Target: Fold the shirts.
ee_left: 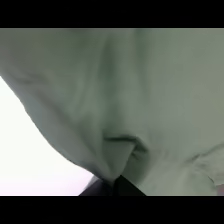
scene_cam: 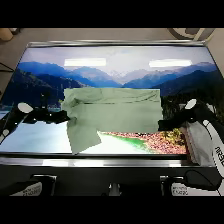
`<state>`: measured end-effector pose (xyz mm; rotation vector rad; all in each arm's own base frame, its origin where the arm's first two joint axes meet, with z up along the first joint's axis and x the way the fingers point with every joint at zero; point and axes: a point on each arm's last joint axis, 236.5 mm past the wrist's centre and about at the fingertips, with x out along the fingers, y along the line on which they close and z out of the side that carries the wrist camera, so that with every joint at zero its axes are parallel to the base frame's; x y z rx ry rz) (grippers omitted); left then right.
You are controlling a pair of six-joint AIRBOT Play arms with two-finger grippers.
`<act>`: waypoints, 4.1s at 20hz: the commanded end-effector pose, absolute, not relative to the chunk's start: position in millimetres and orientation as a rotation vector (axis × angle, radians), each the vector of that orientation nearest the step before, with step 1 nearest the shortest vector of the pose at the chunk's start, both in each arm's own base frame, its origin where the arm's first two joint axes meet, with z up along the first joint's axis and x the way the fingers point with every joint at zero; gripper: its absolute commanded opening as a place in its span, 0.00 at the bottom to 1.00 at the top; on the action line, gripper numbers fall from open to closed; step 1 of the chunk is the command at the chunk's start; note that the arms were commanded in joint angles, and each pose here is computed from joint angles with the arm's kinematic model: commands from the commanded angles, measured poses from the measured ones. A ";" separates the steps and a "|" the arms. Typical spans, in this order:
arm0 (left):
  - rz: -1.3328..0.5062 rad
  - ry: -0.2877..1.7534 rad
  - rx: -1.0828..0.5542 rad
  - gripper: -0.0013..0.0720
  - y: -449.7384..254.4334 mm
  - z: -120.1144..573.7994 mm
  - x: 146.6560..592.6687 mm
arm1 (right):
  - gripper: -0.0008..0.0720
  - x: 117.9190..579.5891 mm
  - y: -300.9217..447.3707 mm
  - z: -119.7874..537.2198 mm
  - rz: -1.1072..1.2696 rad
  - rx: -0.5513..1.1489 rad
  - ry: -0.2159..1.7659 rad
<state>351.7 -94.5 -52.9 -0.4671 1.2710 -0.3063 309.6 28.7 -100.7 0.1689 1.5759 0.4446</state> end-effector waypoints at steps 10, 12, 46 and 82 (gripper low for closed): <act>-0.284 -0.475 -0.189 0.05 -51.6 610.7 209.3 | 0.04 227.1 1.2 576.9 -0.074 -0.495 -0.323; -0.308 -0.549 -0.228 0.05 -57.1 630.5 169.9 | 0.04 193.0 10.1 577.7 -0.063 -0.488 -0.330; -0.177 0.962 -0.288 0.05 -35.0 -0.1 551.8 | 0.04 575.2 11.2 -14.8 0.305 -0.301 1.039; -0.162 1.610 -0.620 0.73 -83.2 -108.5 191.1 | 0.70 294.6 -4.8 -68.6 0.519 -0.016 1.687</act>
